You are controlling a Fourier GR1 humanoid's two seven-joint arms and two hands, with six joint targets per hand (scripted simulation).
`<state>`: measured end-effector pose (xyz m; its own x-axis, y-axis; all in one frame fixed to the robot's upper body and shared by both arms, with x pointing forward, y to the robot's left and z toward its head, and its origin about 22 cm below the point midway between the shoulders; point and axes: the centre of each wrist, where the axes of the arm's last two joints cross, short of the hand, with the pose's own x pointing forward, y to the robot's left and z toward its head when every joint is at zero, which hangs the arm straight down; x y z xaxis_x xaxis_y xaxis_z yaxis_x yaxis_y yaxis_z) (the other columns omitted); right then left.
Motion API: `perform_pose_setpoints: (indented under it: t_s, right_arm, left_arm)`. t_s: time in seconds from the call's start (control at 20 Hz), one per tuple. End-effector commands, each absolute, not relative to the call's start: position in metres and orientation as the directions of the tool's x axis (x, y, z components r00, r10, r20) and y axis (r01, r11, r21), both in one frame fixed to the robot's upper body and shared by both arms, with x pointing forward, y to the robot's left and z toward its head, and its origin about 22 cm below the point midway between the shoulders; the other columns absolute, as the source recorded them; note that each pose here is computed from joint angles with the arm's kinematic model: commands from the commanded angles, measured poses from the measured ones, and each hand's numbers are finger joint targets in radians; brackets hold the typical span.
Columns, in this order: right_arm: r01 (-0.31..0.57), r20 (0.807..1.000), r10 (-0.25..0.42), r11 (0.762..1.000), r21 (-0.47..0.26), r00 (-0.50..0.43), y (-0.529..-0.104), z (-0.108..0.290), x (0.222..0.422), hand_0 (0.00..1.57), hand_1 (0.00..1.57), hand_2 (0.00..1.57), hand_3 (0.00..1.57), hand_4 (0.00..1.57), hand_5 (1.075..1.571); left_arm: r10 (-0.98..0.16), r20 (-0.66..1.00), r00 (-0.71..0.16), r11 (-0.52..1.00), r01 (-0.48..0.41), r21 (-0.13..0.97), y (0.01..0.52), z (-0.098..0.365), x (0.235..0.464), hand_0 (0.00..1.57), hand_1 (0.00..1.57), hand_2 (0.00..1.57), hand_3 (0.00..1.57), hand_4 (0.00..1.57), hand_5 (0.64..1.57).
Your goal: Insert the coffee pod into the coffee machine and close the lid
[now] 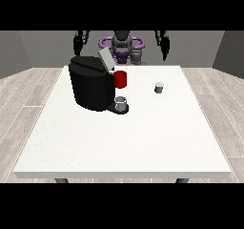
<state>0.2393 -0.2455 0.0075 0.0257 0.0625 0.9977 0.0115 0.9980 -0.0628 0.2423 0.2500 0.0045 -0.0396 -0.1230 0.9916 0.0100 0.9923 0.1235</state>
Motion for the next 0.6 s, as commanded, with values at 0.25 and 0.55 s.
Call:
perform_pose_setpoints:
  t_s: [0.25, 0.55]
  right_arm:
    - [0.007, 0.991, 0.084, 0.996, -0.085, 0.101, -0.252, -0.012, 0.230, 0.00, 0.00, 0.00, 0.00, 0.13, 1.571]
    - [0.144, 0.997, 0.016, 0.990, -0.005, -0.075, -0.243, -0.003, 0.233, 0.00, 0.00, 0.00, 0.00, 0.14, 1.571]
  left_arm:
    - [-0.015, 0.993, -0.120, 0.995, 0.093, 0.026, 0.255, -0.019, 0.218, 0.00, 0.00, 0.00, 0.00, 0.24, 1.571]
    - [-0.246, 0.961, -0.130, 0.967, 0.032, 0.252, 0.300, 0.011, 0.253, 0.00, 0.00, 0.00, 0.00, 0.00, 1.571]
